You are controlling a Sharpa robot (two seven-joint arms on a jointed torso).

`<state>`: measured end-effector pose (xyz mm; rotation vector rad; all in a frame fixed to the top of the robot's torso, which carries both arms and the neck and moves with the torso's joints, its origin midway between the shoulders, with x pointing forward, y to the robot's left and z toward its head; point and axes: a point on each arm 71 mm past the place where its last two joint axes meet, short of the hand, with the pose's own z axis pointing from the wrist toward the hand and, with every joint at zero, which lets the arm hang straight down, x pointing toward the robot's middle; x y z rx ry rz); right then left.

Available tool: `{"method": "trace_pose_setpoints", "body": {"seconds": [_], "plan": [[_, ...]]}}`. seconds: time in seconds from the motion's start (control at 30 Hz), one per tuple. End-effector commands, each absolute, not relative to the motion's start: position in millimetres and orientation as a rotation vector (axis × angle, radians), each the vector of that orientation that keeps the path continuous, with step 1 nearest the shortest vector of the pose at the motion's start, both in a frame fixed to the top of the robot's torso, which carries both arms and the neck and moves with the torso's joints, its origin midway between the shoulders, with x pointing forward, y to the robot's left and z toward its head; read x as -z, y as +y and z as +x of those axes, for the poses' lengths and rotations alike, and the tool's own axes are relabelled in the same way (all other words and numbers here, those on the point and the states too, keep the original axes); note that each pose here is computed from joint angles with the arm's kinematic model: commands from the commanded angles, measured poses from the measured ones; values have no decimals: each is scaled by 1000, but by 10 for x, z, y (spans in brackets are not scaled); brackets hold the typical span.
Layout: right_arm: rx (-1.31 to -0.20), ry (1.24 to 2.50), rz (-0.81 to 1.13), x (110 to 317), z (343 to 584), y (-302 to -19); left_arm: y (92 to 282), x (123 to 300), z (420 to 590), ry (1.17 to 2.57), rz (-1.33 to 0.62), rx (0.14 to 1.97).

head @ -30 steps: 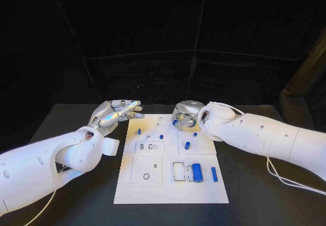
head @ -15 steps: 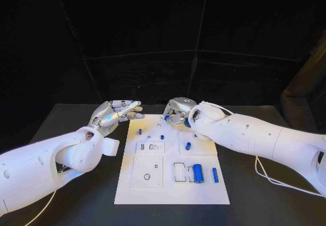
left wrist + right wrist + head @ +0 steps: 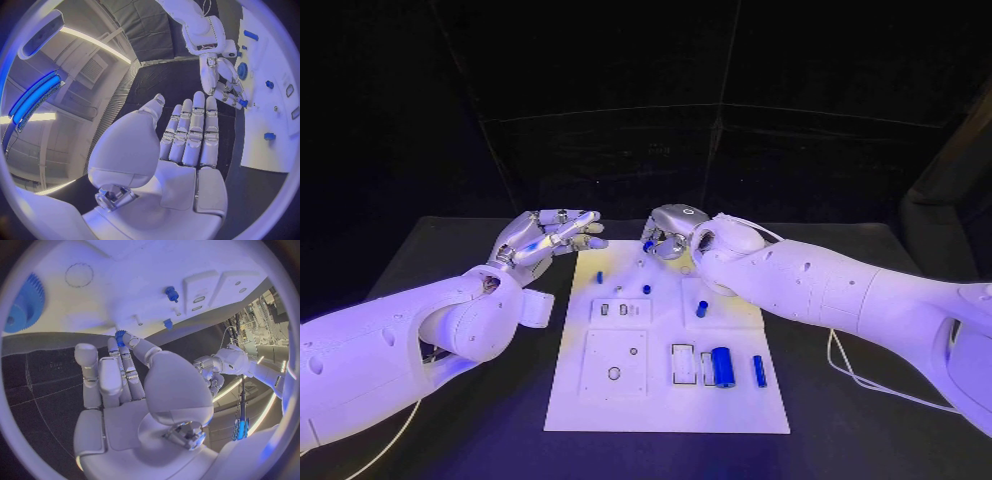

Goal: Assemble the parts on the task board

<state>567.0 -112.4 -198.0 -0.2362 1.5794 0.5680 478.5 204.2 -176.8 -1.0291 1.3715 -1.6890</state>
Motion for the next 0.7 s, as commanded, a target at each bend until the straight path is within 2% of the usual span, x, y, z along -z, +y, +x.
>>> {"method": "trace_pose_setpoints", "body": {"seconds": [0.03, 0.7], "plan": [[-561, 1562, -233, 1957, 5685, -1111, 2023, 1750, 4787, 1376, -1017, 1708], [-522, 1600, -257, 2010, 5739, -1063, 2006, 1744, 4787, 1385, -1016, 1716]]}}
